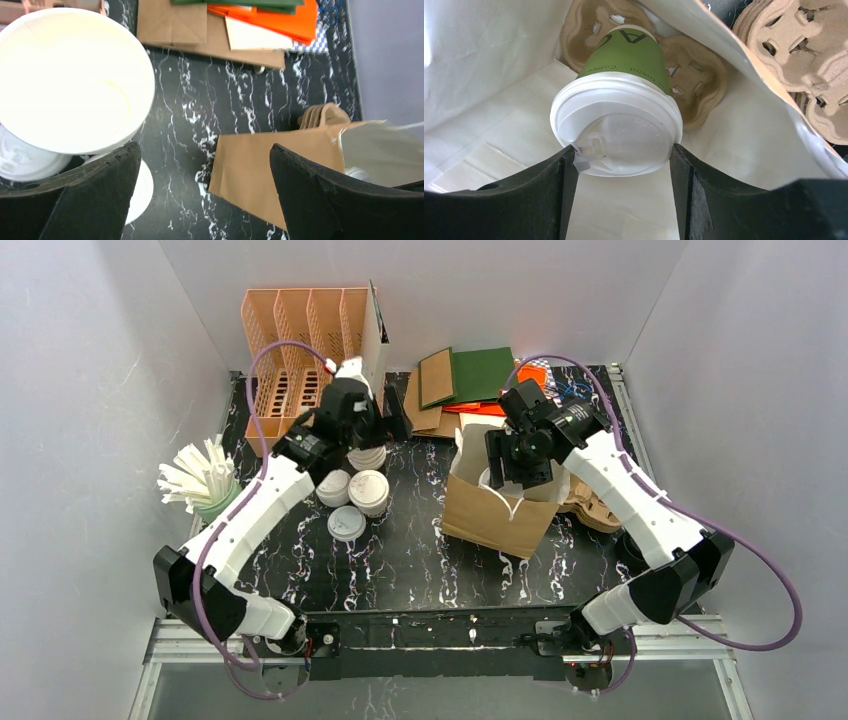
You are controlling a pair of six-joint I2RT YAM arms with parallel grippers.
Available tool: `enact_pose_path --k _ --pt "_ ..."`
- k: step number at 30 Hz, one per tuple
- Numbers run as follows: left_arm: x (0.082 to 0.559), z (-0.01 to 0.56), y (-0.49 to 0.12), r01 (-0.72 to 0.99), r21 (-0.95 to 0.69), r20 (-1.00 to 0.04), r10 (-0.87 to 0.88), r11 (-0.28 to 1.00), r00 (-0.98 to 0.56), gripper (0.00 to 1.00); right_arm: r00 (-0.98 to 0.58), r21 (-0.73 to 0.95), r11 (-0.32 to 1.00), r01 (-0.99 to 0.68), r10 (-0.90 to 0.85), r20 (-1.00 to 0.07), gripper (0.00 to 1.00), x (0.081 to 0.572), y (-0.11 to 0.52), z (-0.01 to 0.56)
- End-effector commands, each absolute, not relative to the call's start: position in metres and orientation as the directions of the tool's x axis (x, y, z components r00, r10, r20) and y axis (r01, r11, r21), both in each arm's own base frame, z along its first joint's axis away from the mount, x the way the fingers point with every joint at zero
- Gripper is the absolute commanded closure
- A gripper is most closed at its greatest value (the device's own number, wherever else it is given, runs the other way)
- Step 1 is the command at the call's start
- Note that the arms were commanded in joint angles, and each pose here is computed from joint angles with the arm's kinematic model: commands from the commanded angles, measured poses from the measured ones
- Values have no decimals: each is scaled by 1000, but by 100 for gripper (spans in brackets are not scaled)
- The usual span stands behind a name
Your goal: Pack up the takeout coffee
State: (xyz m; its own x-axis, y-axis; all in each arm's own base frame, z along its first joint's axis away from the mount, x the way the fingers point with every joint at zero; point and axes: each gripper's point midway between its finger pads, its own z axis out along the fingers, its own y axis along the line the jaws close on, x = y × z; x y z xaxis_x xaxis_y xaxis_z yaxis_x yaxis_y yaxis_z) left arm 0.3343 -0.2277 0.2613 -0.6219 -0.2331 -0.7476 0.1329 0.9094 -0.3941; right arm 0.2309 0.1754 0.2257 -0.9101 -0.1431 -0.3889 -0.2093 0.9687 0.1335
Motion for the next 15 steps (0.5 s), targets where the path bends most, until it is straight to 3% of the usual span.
enact_pose_path --k 1,5,11,15 --pt "349 318 -253 302 -468 -769 -214 830 -602 2 -902 145 975 -167 -92 -422 73 243 180 239" --pt "348 334 -282 435 -501 -742 -113 748 -661 2 -906 123 977 -172 -108 -410 73 250 183 240" --pt "346 345 -272 351 -622 -701 -299 700 -647 2 -884 101 971 -217 -152 -441 73 250 177 245" --pt "338 341 -296 334 -659 -648 -283 674 -707 2 -865 81 965 -251 -185 -466 74 251 173 245"
